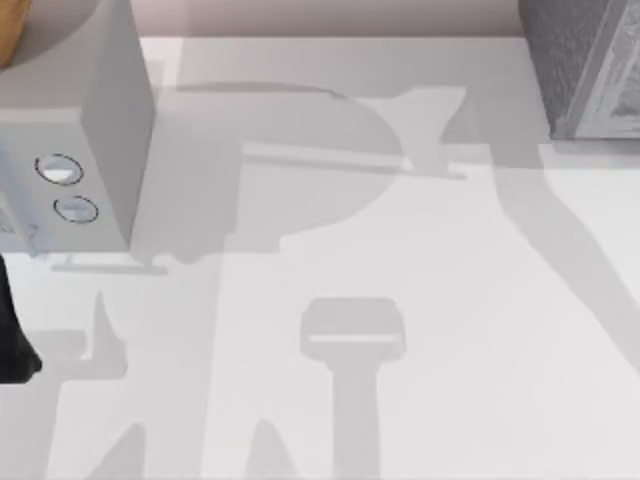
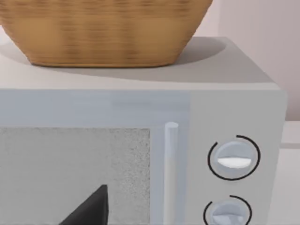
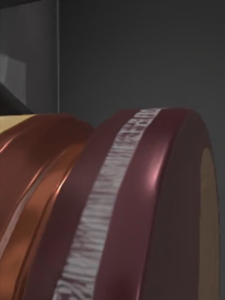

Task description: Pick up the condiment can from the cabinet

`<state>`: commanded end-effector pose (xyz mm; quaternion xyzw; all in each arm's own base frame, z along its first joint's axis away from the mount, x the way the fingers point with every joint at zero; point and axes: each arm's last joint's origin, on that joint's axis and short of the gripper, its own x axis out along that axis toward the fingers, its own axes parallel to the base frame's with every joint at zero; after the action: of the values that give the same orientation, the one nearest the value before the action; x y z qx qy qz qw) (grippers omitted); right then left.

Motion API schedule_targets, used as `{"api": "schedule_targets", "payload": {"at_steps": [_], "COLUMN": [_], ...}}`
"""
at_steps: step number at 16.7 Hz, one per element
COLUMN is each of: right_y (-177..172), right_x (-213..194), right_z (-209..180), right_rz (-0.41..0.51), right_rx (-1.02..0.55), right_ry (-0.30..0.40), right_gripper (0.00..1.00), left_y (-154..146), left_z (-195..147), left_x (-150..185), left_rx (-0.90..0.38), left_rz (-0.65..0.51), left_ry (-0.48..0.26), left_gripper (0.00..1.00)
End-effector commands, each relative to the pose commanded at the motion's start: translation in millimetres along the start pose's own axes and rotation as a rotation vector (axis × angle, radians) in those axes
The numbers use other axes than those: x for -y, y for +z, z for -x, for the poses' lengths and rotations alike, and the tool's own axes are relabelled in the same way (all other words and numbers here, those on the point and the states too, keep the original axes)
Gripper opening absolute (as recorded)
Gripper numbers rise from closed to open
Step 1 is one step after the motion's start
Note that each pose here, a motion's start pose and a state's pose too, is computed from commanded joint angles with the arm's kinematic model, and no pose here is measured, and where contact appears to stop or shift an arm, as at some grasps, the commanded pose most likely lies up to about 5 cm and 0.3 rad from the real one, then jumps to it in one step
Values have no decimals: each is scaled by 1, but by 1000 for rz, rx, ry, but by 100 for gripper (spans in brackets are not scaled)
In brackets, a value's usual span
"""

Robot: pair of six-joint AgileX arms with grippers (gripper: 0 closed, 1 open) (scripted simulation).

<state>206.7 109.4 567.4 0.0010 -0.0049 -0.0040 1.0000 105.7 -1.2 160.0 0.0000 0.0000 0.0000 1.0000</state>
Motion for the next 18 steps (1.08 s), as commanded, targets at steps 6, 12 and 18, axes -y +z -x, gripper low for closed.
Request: {"api": "schedule_targets", "payload": {"at_steps": [6, 12, 18], "right_y": [1, -22, -129], "right_x": [3, 33, 72], "right_z": [2, 27, 59], "right_rz": [-7, -21, 2], "right_rx": [8, 27, -41], "right_ry": [-2, -5, -12], "right_gripper": [0, 0, 0], "left_y": [0, 0, 0], "left_z": [0, 0, 0], "left_x": [0, 0, 0], "left_rx": [0, 0, 0], "left_rz": [0, 0, 0], "left_ry": [0, 0, 0], "left_gripper": [100, 100, 100]}}
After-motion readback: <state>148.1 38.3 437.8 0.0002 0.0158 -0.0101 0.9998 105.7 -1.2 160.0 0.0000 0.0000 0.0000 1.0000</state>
